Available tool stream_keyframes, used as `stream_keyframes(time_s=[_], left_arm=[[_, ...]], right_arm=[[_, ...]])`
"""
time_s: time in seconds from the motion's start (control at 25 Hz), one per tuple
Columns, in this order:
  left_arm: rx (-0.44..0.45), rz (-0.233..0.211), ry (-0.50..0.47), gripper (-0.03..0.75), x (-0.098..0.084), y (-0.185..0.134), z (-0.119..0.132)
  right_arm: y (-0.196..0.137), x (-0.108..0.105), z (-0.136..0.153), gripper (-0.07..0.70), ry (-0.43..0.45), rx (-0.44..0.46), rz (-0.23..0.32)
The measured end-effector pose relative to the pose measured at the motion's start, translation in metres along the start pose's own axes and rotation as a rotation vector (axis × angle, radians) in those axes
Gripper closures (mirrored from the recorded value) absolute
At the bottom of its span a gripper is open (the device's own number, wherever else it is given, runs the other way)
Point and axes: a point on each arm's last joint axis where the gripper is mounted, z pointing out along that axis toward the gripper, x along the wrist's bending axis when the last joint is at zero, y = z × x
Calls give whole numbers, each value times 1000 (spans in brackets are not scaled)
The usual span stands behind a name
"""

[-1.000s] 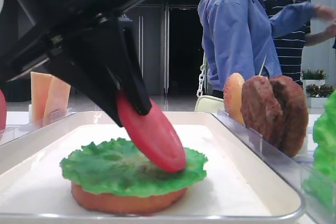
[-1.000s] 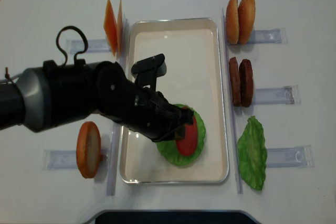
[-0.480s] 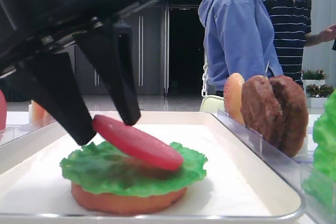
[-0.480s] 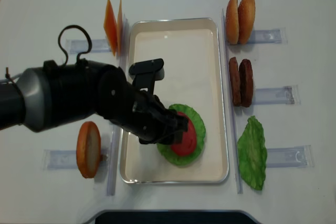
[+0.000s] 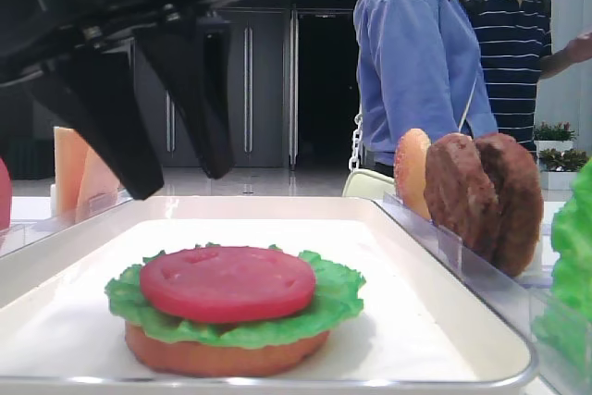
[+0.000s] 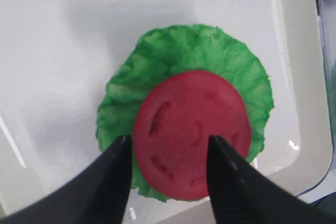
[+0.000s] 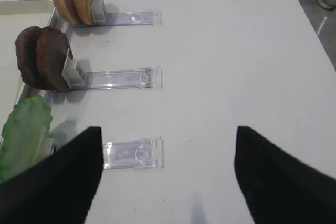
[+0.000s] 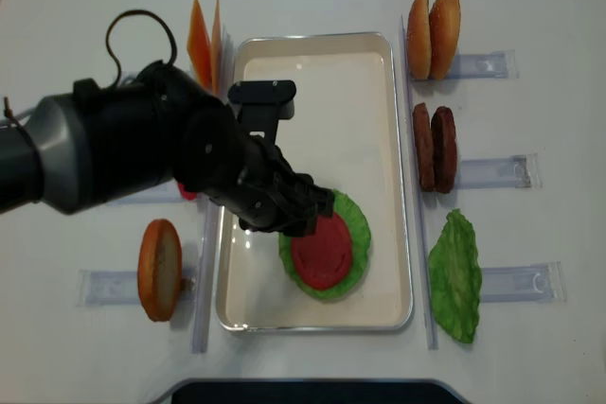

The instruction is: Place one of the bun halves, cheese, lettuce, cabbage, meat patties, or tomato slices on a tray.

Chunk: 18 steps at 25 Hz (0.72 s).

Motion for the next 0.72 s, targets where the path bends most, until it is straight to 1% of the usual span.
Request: stream_keyframes(time_s=[0.04, 0.16, 0.24, 0.44, 0.52, 0.56, 0.72], left_arm=[[-8, 3, 1, 357, 0, 3, -2], [-15, -6, 13, 357, 4, 10, -6], [-17, -16, 28, 357, 9, 15, -8], [-24, -10, 90, 357, 25, 28, -15], [-32, -17, 118, 357, 33, 34, -22], [-34, -29, 122, 357, 36, 37, -25], [-59, -38, 178, 357, 53, 45, -40]], right_arm=[[0, 0, 0, 107, 0, 0, 0], [0, 0, 0, 107, 0, 0, 0], [0, 0, 0, 107, 0, 0, 0], [0, 0, 0, 107, 0, 0, 0], [0, 0, 0, 107, 0, 0, 0], [0, 0, 0, 107, 0, 0, 0], [0, 0, 0, 107, 0, 0, 0]])
